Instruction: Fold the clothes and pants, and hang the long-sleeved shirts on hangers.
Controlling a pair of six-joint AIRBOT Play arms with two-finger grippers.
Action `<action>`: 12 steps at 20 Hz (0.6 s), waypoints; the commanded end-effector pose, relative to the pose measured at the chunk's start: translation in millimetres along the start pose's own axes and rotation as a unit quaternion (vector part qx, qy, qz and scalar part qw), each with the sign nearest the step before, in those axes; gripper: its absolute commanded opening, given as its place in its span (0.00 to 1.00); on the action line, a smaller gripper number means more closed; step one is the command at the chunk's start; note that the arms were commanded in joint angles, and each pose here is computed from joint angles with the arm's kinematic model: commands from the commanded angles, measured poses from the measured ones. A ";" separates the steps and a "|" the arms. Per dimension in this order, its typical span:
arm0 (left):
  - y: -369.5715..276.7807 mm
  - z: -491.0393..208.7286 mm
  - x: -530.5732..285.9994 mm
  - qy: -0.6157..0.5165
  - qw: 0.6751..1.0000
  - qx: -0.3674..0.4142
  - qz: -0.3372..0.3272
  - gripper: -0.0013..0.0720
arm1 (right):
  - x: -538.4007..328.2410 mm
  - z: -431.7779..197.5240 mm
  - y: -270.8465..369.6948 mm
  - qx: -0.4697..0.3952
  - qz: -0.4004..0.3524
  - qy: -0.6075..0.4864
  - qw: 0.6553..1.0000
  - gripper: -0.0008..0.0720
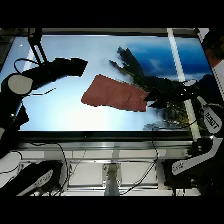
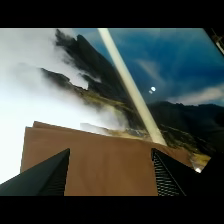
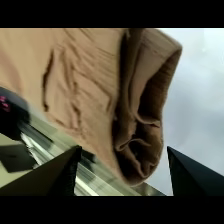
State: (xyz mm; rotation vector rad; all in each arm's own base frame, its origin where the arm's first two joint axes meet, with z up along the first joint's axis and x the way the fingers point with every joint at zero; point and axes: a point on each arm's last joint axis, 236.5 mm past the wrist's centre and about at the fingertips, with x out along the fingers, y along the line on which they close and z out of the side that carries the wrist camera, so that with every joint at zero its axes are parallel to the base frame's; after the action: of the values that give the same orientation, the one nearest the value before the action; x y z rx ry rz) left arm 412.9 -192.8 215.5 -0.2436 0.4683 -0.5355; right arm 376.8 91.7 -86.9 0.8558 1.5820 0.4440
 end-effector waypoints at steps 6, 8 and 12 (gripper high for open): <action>-2.2 -0.3 -2.3 0.002 1.000 0.000 -0.003 0.81 | 43.5 20.6 7.3 -0.020 -0.055 -0.038 0.998 0.81; -2.3 -0.5 -2.2 0.002 1.000 0.000 -0.003 0.81 | 53.7 21.6 15.1 -0.034 -0.060 -0.043 0.997 0.33; -2.1 -0.4 -2.2 0.002 1.000 0.000 -0.003 0.81 | 43.2 32.5 45.7 -0.029 -0.010 -0.059 0.998 0.03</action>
State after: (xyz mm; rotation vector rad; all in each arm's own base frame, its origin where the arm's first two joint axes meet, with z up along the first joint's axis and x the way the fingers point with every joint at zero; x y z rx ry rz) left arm 410.0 -193.6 216.2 -0.2440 0.4730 -0.5422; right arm 404.4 137.1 -109.0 0.7427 1.5147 0.3863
